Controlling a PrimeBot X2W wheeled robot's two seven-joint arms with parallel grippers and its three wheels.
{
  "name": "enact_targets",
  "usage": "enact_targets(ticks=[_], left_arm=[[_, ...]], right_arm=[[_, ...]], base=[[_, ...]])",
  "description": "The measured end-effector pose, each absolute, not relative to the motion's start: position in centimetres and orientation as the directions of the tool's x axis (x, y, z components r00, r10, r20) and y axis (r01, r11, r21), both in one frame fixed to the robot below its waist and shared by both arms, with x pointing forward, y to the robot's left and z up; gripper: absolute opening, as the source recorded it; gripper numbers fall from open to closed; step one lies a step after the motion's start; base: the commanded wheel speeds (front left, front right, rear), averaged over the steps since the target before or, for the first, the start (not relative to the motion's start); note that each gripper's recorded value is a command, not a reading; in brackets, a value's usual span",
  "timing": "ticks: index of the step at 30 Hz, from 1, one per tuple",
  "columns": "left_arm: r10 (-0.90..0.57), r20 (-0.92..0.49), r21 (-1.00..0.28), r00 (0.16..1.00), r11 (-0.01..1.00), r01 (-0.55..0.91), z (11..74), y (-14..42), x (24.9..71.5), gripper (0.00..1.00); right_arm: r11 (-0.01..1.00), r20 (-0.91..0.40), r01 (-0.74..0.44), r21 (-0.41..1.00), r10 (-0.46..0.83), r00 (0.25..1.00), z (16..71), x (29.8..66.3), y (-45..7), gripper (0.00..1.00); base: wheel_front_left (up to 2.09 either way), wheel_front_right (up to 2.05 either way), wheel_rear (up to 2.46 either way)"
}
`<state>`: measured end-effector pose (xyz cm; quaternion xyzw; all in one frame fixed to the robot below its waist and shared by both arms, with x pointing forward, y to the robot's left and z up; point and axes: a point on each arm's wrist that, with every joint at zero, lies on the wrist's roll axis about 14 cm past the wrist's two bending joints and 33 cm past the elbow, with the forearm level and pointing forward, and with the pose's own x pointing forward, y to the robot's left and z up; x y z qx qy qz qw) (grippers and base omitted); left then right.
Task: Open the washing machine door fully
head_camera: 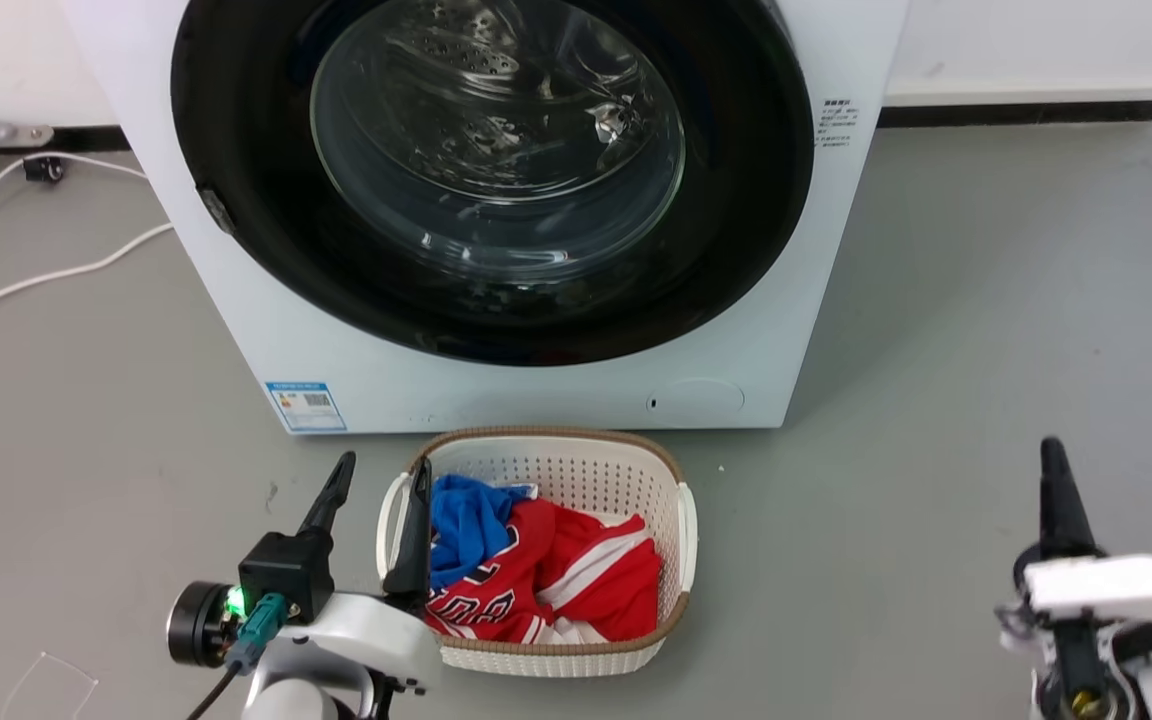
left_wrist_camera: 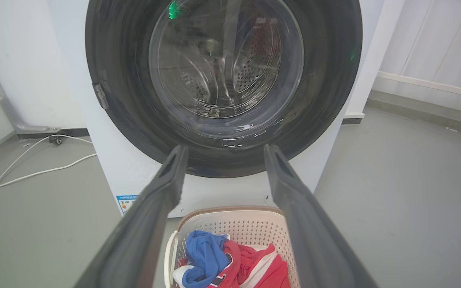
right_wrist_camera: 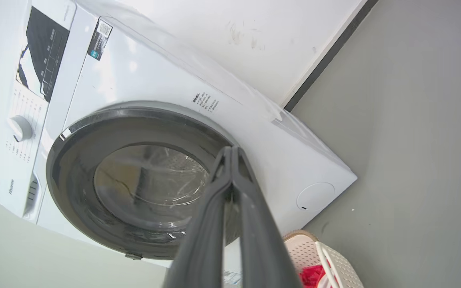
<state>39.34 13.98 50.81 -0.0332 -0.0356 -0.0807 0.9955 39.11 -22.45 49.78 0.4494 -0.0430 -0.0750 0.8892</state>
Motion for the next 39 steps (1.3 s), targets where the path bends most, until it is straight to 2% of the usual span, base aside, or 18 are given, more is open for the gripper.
enact_targets(ticks=[6, 12, 15, 22, 26, 32, 39], left_arm=[[-0.167, 0.102, -0.070, 0.981, 0.982, 0.174, 51.4, 13.4, 41.4, 1.00], [-0.169, 0.108, -0.078, 0.980, 0.981, 0.178, 51.1, 12.9, 43.5, 1.00], [-0.163, 0.101, -0.082, 0.981, 0.982, 0.171, 50.6, 13.0, 44.2, 1.00], [-0.171, 0.088, -0.069, 0.981, 0.982, 0.178, 49.6, 12.7, 45.7, 1.00], [-0.169, 0.092, -0.065, 0.981, 0.982, 0.176, 49.4, 12.8, 46.2, 1.00], [-0.169, 0.090, -0.066, 0.982, 0.982, 0.175, 49.0, 12.7, 46.9, 1.00], [-0.157, 0.085, -0.075, 0.984, 0.984, 0.164, 48.4, 12.8, 47.6, 1.00]], right_arm=[[0.389, 0.015, 0.076, 0.918, -0.225, 0.974, 51.0, 43.2, -24.1, 0.00], [0.298, 0.018, 0.049, 0.953, -0.219, 0.975, 52.2, 48.3, -26.2, 0.00], [0.291, 0.014, 0.037, 0.956, -0.174, 0.985, 52.7, 50.9, -26.6, 0.00], [0.322, -0.006, 0.005, 0.947, 0.000, 1.000, 54.5, 57.2, -25.5, 0.00], [0.393, -0.057, -0.013, 0.919, 0.167, 0.984, 55.7, 60.8, -22.9, 0.00], [0.482, -0.148, -0.033, 0.876, 0.333, 0.931, 55.9, 63.7, -19.1, 0.00], [0.550, -0.212, -0.061, 0.833, 0.419, 0.883, 55.4, 66.2, -15.9, 0.00]], base=[[0.00, 0.00, 0.00], [0.00, 0.00, 0.00], [0.00, 0.00, 0.00], [0.00, 0.00, 0.00], [0.00, 0.00, 0.00], [0.00, 0.00, 0.00], [0.00, 0.00, 0.00]])
